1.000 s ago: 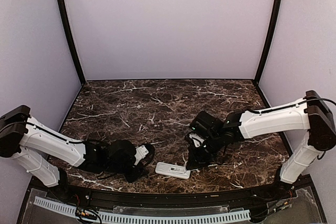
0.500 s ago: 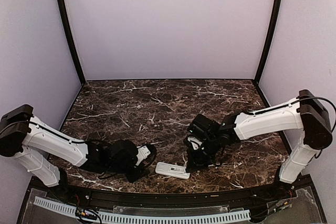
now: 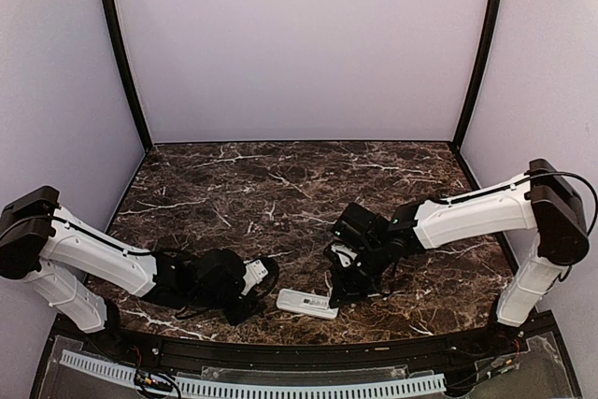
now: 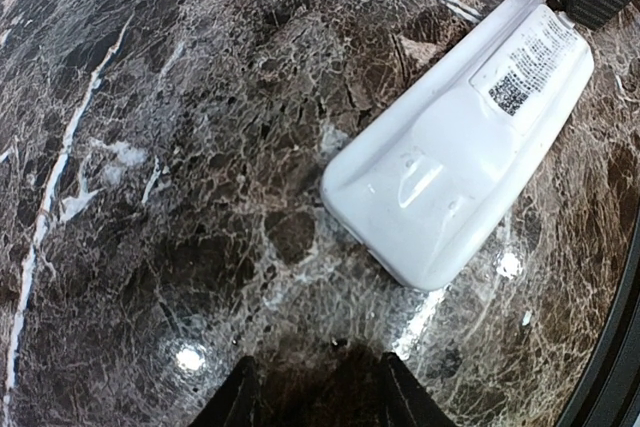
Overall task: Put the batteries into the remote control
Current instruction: Press the battery cover on the remote control, then pick up the remote control from the center of the board, then pass from the right arm to the left
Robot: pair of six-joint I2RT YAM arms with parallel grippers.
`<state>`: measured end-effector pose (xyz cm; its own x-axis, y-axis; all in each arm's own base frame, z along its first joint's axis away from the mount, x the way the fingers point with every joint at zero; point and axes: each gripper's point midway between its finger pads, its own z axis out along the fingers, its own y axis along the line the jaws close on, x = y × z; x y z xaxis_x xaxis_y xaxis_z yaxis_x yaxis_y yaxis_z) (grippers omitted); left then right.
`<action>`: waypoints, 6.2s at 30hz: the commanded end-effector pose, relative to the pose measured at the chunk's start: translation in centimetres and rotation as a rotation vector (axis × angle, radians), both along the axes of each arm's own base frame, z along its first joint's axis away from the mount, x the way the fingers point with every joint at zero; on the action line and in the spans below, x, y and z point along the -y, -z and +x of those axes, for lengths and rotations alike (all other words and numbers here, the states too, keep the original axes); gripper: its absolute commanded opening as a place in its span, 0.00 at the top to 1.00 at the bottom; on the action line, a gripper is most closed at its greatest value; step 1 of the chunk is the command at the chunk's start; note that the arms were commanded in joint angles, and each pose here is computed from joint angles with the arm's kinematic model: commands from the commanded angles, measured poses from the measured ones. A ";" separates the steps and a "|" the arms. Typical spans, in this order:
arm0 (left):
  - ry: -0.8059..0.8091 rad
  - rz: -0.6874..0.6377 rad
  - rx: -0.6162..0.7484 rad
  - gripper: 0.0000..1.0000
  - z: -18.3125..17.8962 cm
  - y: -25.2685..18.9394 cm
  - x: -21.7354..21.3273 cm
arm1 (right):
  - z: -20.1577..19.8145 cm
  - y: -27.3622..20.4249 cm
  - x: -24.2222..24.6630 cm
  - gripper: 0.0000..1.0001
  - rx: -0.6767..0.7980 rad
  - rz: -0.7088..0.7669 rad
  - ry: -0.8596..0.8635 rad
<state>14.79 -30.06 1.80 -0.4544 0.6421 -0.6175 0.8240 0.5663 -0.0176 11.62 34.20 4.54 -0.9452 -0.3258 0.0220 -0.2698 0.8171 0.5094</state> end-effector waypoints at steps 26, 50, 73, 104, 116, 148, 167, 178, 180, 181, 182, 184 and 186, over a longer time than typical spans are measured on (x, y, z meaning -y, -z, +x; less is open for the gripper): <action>0.015 0.006 0.009 0.61 -0.1 -0.2 0.1 | 0.7 -0.2 -0.6 0.94 0.047 -0.050 -0.044; 0.022 0.015 0.004 0.61 -0.1 0.1 0.2 | -1.1 3.3 0.7 1.00 0.026 -0.155 -0.039; 0.024 0.008 0.004 0.61 -0.2 0.0 0.2 | 1.3 -0.7 0.8 0.85 0.195 -0.259 -0.101; -0.155 -0.108 0.113 0.60 1.9 -4.7 -1.9 | 2.4 -2.6 -3.7 0.99 0.280 -0.044 -0.269; -0.551 -0.209 0.146 0.26 6.0 -9.9 -8.9 | 2.8 -2.1 -8.0 0.09 0.512 0.055 -0.750; -0.679 -0.260 0.320 0.25 7.1 -13.6 -13.1 | 1.5 3.2 -8.8 0.46 0.493 -0.217 -0.950; -0.569 -0.372 0.322 0.31 6.7 -15.5 -11.0 | 5.3 -8.6 -11.2 0.65 0.615 0.192 -0.675; 0.002 -0.675 0.175 0.30 1.3 -22.6 -0.7 | 7.0 -25.1 -11.2 0.65 0.928 0.656 -0.519; 0.083 -0.732 0.169 0.26 0.5 -24.5 0.6 | 6.7 -27.7 -11.1 0.65 0.976 0.732 -0.507; 0.133 -0.762 0.159 0.25 -0.2 -25.7 1.1 | 6.4 -28.9 -11.1 0.65 0.995 0.770 -0.506; 0.152 -0.780 0.158 0.23 -0.3 -26.2 1.6 | 6.0 -30.1 -11.0 0.65 1.011 0.809 -0.507; 0.188 -0.830 0.161 0.21 -0.6 -27.9 2.2 | 5.4 -32.0 -10.9 0.65 1.033 0.876 -0.511; 0.204 -0.880 0.171 0.18 -0.8 -29.5 2.4 | 4.8 -33.4 -10.7 0.65 1.045 0.928 -0.517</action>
<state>15.85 -31.23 26.34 -0.3150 0.0703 -0.9465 0.8745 0.4091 -0.2606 17.76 44.98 32.82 -0.2391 -0.2941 -0.9254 -0.9694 0.1272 0.2100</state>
